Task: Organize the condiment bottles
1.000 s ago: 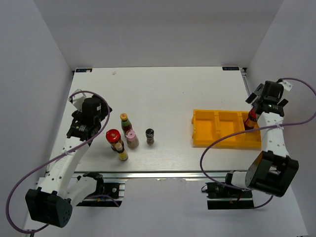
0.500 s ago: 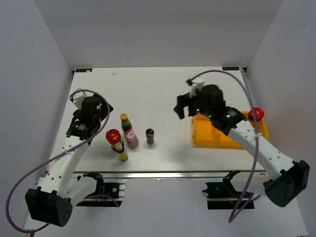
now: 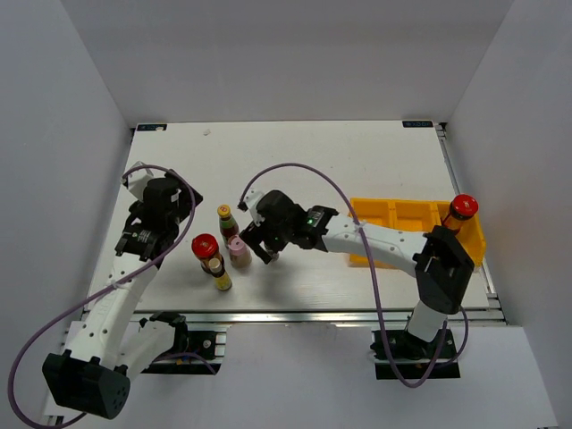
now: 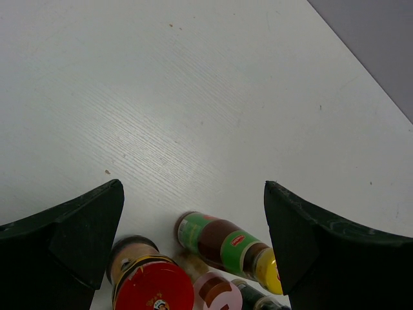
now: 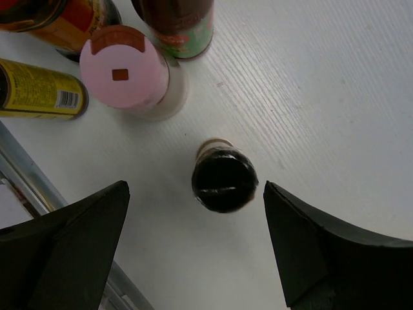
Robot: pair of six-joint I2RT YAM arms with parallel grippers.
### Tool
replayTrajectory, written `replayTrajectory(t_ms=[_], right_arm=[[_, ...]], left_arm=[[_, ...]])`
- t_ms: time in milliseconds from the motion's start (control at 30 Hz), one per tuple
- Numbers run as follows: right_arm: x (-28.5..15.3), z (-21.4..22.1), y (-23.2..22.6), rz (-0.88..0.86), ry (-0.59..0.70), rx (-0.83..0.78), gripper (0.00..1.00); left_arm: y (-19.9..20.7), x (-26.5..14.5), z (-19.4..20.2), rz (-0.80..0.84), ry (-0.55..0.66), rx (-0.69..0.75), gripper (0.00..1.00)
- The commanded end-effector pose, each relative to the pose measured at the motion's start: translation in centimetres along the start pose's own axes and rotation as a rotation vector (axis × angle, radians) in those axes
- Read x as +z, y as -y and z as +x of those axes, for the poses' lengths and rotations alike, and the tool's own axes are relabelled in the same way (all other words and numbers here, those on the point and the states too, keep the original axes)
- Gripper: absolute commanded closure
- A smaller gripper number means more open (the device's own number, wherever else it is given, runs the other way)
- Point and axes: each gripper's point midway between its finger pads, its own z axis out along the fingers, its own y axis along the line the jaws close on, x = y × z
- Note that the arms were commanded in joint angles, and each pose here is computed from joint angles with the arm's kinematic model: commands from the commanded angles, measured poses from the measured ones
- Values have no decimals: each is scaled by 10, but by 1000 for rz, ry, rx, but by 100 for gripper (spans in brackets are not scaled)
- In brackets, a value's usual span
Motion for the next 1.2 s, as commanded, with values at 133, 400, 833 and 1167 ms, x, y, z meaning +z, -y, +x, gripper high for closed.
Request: replayTrajectory(t_ms=[133,400,833,1167], right_arm=[[1,-34,13,118,75,-20,11],[15,-46,-26,-71,118,-143,11],[49,-55,-40,-104,126,-116,11],[69,-60,-46,-89,177,-83,12]], left_arm=[[0,-4,-2,15,7,-17,2],[-2,-3,0,8,4,-14,2],[-4,0,0,-9,6,-7,2],[-6,-1,-1,-14,12,-8,2]])
